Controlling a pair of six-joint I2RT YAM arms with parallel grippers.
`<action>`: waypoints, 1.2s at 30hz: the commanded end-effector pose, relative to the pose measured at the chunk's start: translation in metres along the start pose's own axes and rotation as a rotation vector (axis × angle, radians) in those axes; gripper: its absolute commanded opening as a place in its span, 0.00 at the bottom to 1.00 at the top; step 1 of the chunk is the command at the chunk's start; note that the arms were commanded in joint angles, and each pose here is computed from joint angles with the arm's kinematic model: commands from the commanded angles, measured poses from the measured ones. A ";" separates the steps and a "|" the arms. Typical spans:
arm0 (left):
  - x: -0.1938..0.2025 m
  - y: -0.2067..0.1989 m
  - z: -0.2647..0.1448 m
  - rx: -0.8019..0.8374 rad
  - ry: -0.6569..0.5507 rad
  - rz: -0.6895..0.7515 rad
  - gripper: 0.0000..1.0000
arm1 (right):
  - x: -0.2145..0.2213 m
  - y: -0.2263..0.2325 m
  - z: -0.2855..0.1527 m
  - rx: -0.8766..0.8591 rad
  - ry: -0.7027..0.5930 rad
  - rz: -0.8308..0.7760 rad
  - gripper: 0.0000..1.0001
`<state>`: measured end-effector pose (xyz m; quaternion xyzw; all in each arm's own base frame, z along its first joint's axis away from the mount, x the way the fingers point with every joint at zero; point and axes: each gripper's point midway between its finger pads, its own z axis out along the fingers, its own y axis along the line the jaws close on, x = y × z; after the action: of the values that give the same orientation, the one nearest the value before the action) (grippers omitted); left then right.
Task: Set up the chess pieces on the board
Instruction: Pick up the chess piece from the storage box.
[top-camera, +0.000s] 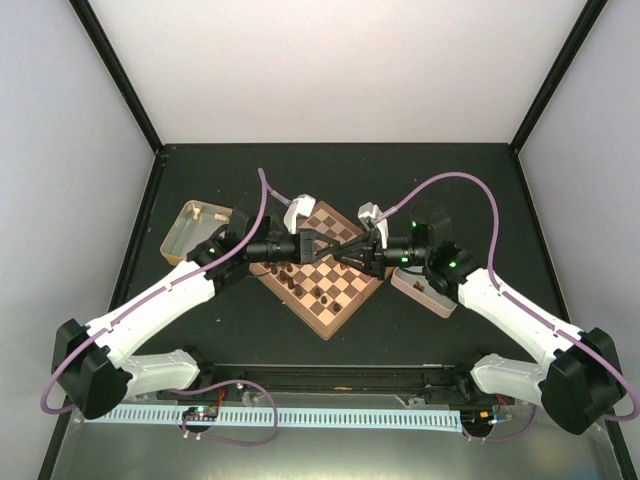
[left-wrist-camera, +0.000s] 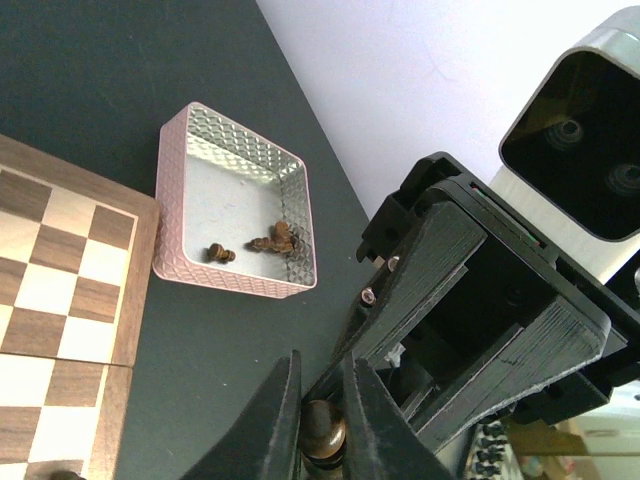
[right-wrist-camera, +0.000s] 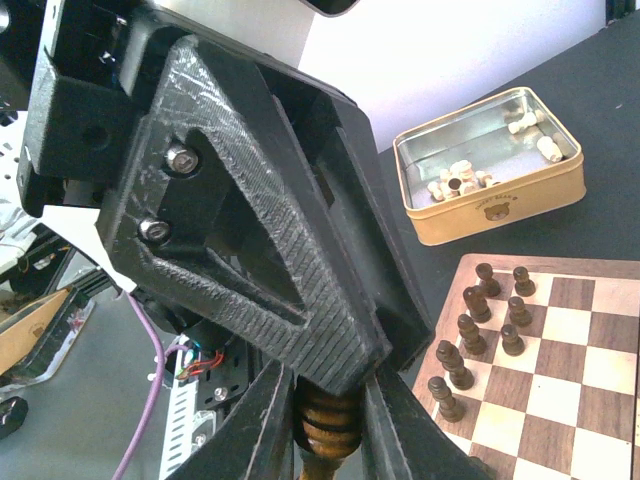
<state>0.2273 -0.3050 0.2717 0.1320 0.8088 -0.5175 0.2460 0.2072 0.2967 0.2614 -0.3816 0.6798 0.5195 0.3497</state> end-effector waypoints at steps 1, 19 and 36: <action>-0.005 -0.022 -0.003 0.073 0.027 0.020 0.02 | -0.019 0.005 0.001 -0.005 -0.042 -0.040 0.21; -0.036 -0.027 -0.018 0.108 -0.130 -0.070 0.02 | -0.046 0.000 -0.028 0.033 -0.391 0.373 0.75; -0.062 -0.032 -0.035 0.149 -0.293 -0.209 0.01 | -0.057 0.012 -0.029 -0.136 -0.568 0.617 0.43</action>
<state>0.2516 -0.2912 0.3224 0.0041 0.7542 -0.5971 0.2733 0.2211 0.2862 0.3055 -0.0473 0.6354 0.7054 0.3106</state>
